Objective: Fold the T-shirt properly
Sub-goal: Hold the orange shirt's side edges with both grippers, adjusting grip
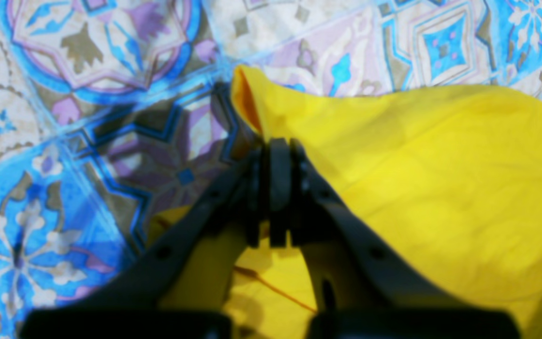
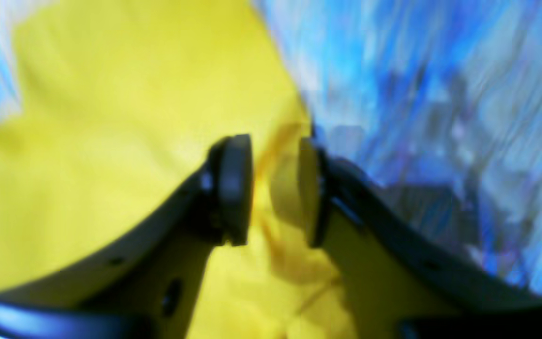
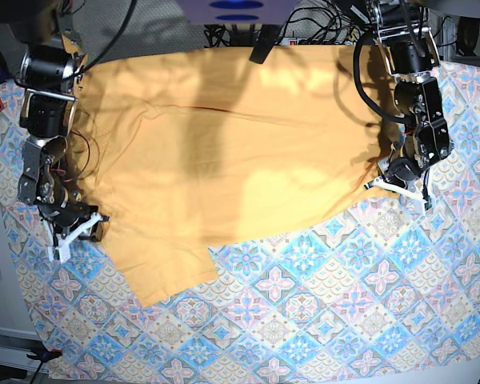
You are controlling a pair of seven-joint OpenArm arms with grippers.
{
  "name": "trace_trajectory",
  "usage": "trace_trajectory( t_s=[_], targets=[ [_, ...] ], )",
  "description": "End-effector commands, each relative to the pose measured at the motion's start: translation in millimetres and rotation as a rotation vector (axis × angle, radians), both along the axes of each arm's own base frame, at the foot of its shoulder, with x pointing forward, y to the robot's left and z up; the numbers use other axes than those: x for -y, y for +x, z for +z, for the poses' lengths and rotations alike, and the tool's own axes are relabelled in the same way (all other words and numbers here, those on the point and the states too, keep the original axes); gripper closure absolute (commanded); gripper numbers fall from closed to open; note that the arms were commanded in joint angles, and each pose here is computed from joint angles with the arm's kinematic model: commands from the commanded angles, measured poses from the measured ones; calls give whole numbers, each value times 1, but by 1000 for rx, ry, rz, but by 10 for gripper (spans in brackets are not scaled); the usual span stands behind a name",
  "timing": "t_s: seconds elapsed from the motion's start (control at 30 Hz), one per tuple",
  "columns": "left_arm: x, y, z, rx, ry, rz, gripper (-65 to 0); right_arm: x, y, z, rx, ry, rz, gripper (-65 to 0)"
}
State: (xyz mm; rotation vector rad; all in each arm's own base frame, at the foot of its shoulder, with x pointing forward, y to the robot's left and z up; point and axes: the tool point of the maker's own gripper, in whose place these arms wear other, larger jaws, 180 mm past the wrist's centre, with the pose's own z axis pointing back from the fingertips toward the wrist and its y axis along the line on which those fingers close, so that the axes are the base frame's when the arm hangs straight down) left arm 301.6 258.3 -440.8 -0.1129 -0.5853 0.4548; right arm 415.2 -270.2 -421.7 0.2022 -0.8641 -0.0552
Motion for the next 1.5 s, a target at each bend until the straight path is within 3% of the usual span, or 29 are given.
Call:
trace_trajectory(
  t_s=[0.0,0.37,0.6,1.1,1.3,1.47],
  targets=[
    [-6,12,14,48,18,-1,0,10,16,23,72,-10,-13,-208],
    [-6,9,12,42,18,1,0,16,18,-12,10,97,-119,-235],
    [-6,9,12,41,18,1,0,8,13,-21,-20,68,-75,-338],
    [-6,9,12,41,18,1,0,17,18,-13,28,58,-93,-347],
    [-6,9,12,41,18,1,0,17,16,-15,17,56,-92,-431],
    [-6,9,12,41,18,1,0,12,14,-19,0,38,-61,-432]
  ],
)
